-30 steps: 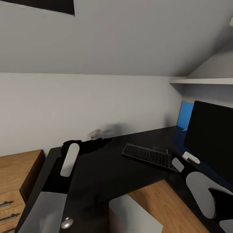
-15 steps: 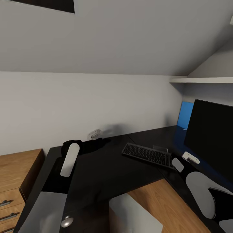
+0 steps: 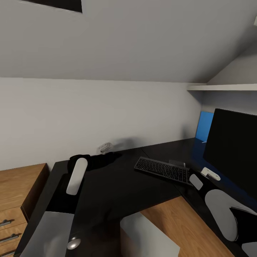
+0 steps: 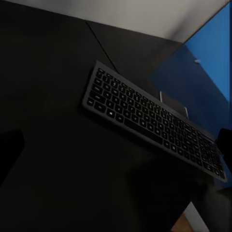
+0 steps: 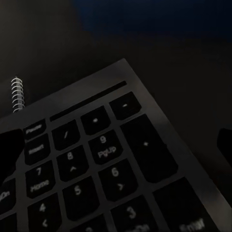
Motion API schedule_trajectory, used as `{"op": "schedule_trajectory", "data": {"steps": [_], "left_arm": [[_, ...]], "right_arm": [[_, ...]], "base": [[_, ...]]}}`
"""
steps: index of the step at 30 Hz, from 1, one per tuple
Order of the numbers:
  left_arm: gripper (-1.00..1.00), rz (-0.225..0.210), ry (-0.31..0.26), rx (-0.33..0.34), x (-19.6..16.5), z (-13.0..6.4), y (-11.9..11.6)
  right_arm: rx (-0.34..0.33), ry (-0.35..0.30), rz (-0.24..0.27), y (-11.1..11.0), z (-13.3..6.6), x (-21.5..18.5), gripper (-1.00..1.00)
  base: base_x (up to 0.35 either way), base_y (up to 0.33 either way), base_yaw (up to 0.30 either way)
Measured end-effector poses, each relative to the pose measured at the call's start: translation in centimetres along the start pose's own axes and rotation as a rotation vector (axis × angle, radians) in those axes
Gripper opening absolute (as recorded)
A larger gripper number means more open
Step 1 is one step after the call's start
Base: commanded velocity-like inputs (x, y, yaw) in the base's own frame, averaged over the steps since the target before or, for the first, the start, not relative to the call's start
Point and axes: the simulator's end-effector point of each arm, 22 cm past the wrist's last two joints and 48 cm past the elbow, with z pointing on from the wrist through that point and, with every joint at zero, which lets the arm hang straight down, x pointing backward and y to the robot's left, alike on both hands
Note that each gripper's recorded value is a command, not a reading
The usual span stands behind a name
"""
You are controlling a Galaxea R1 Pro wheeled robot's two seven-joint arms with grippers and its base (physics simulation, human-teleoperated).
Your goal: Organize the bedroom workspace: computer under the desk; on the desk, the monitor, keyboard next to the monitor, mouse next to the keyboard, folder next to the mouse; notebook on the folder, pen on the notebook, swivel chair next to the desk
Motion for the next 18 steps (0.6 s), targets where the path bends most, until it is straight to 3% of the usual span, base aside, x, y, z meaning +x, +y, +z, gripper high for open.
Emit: {"op": "schedule_trajectory", "data": {"steps": [10,18], "left_arm": [[1.00,-0.031,0.006,0.047,0.1,-0.1,-0.9],[1.00,-0.033,0.007,0.051,0.1,-0.1,-1.0]], "right_arm": [[0.000,0.005,0.000,0.0,0.0,0.1,1.00],[-0.005,0.081,-0.001,0.1,0.0,1.7,1.00]], "base": [[0.000,0.000,0.000],[0.000,0.000,0.000]]}}
